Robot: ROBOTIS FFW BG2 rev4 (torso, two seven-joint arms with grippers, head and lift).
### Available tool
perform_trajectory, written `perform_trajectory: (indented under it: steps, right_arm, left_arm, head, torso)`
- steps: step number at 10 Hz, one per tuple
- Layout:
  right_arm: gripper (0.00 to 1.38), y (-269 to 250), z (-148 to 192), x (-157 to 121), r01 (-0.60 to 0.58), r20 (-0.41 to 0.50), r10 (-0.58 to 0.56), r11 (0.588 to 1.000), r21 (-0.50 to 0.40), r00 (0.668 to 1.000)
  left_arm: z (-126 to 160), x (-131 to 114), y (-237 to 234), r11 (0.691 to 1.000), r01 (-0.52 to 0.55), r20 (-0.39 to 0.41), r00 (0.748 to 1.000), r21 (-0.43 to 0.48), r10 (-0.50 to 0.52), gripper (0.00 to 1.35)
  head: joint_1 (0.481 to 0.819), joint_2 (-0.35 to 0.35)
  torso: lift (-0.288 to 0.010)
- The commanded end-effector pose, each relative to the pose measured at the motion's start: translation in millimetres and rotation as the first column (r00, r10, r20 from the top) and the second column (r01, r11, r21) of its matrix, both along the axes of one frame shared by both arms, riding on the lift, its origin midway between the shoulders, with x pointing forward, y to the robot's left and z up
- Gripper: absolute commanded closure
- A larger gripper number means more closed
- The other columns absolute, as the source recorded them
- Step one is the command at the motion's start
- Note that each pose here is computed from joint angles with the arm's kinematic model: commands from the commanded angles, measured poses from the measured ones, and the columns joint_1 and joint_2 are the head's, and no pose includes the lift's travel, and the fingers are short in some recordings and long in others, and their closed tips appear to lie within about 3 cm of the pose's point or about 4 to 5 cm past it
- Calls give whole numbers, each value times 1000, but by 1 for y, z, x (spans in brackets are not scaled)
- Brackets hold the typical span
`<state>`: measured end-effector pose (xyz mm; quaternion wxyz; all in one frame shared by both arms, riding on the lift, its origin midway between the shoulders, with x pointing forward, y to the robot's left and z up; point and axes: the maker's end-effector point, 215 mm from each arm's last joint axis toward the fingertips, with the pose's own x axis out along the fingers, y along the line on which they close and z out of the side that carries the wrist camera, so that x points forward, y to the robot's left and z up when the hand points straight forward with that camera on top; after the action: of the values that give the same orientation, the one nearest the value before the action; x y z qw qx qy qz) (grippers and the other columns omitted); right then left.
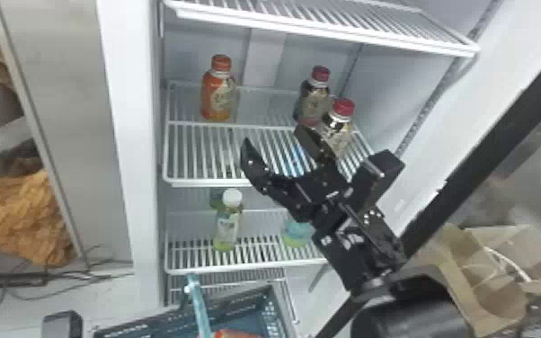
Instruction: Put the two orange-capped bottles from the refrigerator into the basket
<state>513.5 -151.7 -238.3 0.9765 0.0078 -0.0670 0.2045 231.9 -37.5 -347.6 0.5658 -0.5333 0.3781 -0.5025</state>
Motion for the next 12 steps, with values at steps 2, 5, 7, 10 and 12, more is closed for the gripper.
perform_trajectory:
  steps: [2, 5, 7, 10, 12]
  right_arm:
    - [84, 19, 6, 29, -6, 34, 6, 1000, -2, 999]
    - [71, 31, -9, 70, 13, 18, -12, 1000, -27, 1000]
    - [55, 33, -14, 99, 40, 15, -39, 998, -46, 999]
    - [42, 39, -13, 131, 64, 8, -64, 996, -57, 998]
    - [35, 46, -18, 144, 55, -5, -56, 996, -64, 998]
  left_arm:
    - [1, 0, 0, 1000, 2, 3, 1000, -2, -2, 1210]
    - [3, 0, -2, 1000, 7, 3, 1000, -6, -7, 1210]
    - [3, 0, -2, 1000, 10, 5, 1000, -5, -10, 1210]
    - [2, 0, -3, 1000, 11, 5, 1000, -3, -11, 1210]
    - [2, 1, -4, 1000, 13, 7, 1000, -3, -13, 1210]
  head:
    - [695, -278]
    - [695, -238]
    - [695, -223]
    - [695, -206]
    - [695, -195]
  torso:
    - [-40]
    - [-40]
    - [-40]
    - [-40]
    - [-40]
